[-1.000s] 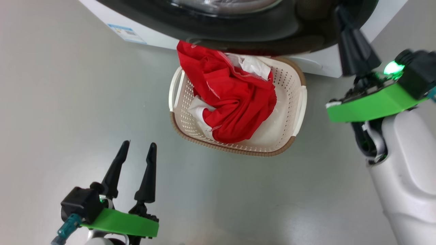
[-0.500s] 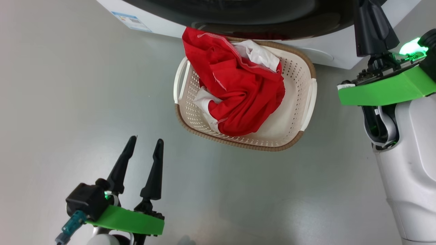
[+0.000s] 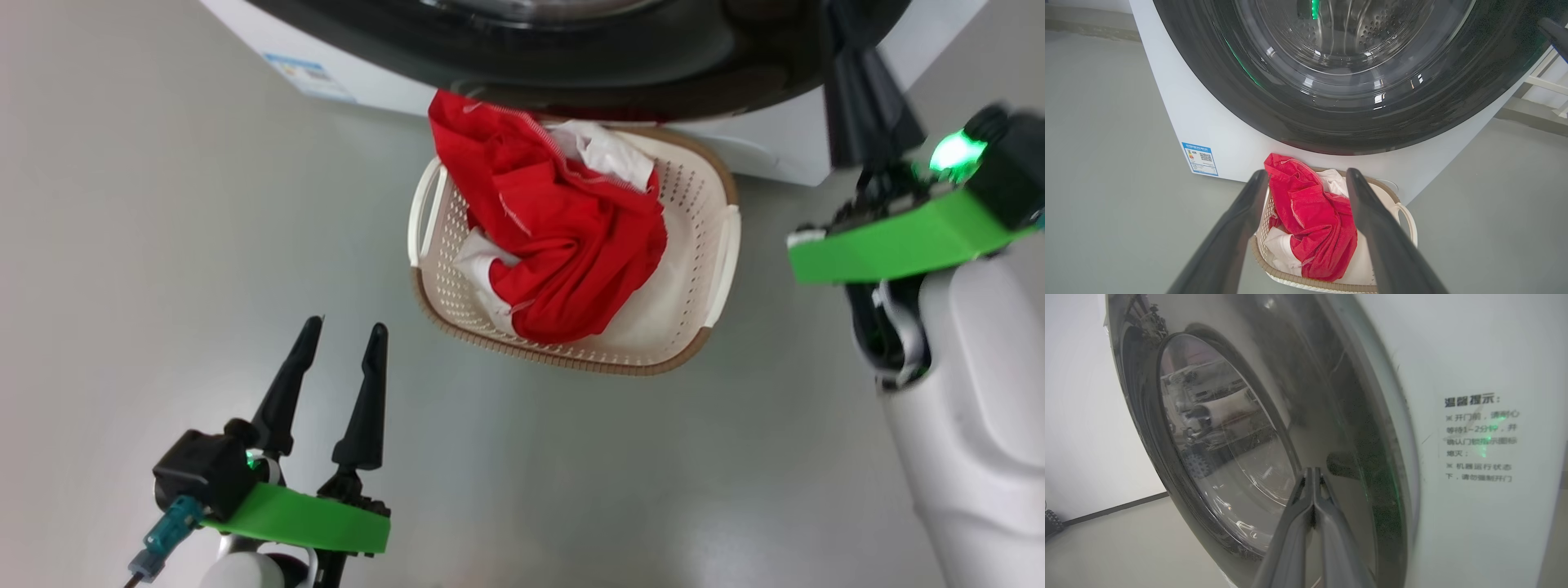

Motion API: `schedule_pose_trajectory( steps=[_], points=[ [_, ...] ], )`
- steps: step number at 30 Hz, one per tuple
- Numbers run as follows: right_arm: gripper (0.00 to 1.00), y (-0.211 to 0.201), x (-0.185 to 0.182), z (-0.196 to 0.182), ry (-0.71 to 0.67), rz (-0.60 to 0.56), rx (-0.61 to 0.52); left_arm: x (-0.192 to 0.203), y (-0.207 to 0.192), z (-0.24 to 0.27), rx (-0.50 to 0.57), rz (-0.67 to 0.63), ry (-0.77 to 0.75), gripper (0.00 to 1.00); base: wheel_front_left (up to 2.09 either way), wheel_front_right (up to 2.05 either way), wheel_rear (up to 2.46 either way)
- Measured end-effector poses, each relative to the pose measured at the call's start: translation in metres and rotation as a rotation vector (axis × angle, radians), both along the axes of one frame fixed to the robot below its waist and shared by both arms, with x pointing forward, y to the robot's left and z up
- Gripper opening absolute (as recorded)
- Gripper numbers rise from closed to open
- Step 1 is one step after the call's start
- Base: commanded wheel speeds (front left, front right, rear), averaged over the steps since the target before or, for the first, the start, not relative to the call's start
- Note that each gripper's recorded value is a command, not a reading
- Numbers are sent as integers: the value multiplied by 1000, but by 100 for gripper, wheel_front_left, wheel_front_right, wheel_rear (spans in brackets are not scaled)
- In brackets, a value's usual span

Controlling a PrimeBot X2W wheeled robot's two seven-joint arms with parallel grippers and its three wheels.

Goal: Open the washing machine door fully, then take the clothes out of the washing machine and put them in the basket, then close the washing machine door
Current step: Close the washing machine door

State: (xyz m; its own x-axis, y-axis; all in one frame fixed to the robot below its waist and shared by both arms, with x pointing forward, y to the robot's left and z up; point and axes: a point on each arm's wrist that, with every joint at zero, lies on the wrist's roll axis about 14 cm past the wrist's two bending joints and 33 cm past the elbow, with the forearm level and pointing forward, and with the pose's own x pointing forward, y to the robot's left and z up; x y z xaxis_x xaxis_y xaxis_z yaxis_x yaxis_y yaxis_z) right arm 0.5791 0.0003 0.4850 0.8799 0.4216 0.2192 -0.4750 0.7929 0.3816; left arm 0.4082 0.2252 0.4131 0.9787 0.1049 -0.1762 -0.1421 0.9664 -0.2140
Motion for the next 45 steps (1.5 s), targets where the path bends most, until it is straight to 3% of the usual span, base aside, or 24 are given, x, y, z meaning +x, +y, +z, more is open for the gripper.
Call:
schedule_pose_trajectory(
  steps=[3, 5, 6, 21, 45],
  points=[
    [49, -4, -12, -7, 32, -3, -12, 1, -1, 5, 1, -4, -15, 100, 0, 0, 0],
    [88, -8, -18, -8, 45, -9, -17, 1, -3, 9, 2, -10, -26, 100, 0, 0, 0],
    [100, -10, -22, -9, 50, -11, -21, 1, -4, 11, 1, -12, -32, 100, 0, 0, 0],
    [100, -38, -80, -26, 153, -47, -83, -9, -13, 25, -2, -47, -66, 100, 0, 0, 0],
    [100, -116, -162, -40, 267, -242, -121, -21, -35, 46, 16, -131, -121, 100, 0, 0, 0]
  ],
)
